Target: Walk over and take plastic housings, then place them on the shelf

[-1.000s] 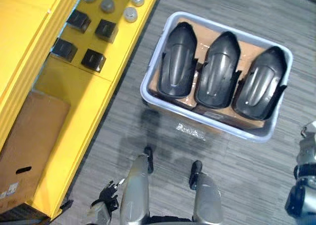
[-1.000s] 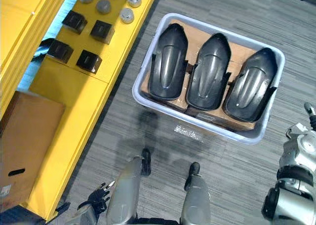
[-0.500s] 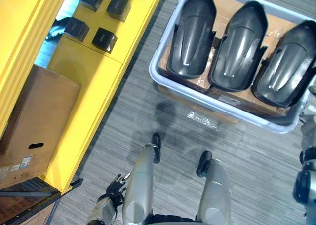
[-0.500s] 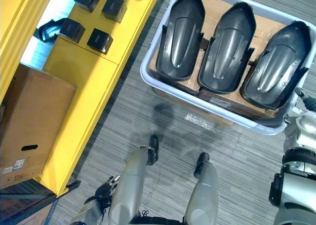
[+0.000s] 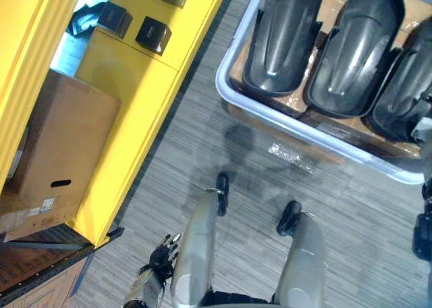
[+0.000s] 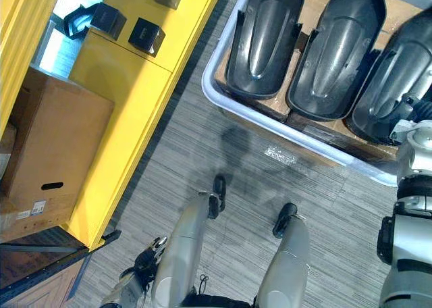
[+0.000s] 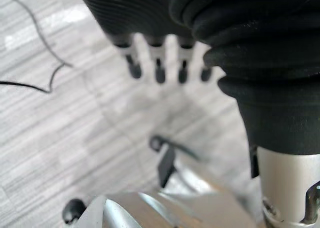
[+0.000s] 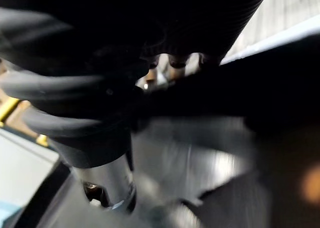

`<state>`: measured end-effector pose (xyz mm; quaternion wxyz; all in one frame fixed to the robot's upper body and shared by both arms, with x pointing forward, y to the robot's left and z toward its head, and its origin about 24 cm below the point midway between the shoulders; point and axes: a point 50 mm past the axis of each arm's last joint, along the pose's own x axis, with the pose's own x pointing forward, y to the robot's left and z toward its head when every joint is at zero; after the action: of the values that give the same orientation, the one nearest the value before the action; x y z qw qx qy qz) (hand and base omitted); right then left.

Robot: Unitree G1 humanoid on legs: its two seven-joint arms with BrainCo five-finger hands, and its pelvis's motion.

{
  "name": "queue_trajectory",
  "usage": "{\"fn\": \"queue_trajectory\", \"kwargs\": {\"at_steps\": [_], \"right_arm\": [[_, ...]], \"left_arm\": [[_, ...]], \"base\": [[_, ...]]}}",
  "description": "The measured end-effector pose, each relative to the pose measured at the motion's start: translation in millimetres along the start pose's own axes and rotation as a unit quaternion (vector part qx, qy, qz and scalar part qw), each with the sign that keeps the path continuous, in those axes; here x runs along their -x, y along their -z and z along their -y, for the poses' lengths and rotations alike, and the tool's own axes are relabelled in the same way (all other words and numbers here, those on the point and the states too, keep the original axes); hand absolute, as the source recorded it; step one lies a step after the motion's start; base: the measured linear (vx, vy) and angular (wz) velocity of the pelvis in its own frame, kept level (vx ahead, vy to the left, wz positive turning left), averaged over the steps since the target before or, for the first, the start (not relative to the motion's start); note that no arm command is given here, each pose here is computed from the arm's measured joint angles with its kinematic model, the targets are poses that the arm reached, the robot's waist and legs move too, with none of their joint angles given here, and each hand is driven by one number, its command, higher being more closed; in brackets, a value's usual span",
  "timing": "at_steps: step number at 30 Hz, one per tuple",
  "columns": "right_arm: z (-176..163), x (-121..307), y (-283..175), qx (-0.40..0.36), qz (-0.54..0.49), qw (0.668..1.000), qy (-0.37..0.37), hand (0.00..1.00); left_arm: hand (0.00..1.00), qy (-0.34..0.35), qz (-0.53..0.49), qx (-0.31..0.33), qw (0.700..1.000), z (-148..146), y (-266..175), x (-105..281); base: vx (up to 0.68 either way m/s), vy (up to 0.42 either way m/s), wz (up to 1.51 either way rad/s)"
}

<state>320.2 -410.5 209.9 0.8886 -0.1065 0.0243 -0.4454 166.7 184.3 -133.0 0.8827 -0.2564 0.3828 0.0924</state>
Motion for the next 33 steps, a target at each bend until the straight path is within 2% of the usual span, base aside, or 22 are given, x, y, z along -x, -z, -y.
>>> {"fn": "queue_trajectory", "kwargs": {"at_steps": [15, 20, 25, 28, 33], "right_arm": [[9.3, -0.5, 23.6, 0.066, -0.09, 0.993, 0.045, 1.0], [-0.5, 7.8, 56.4, 0.104, -0.113, 0.987, 0.048, 1.0], [-15.7, 21.0, 83.6, 0.149, -0.092, 0.983, 0.048, 1.0], [-18.0, 23.6, 77.5, 0.155, -0.051, 0.985, 0.052, 1.0], [-12.1, 25.1, 64.9, 0.151, -0.009, 0.984, 0.089, 1.0]], "left_arm": [[0.0, 0.01, 0.021, -0.003, 1.0, 4.4, -3.3, -0.6], [0.0, -0.004, 0.053, -0.025, 0.998, 5.2, -8.9, 0.0], [0.0, 0.004, 0.134, -0.035, 0.99, 26.4, -40.1, -0.2], [0.0, 0.009, 0.185, -0.035, 0.982, 35.8, -63.4, 3.8], [0.0, 0.055, 0.314, -0.067, 0.946, 54.6, -128.6, 31.5]], "base": [[-0.02, -0.029, 0.03], [0.0, -0.004, 0.01], [-0.01, -0.022, -0.01], [0.02, -0.031, -0.08], [0.08, -0.037, -0.03]]}}
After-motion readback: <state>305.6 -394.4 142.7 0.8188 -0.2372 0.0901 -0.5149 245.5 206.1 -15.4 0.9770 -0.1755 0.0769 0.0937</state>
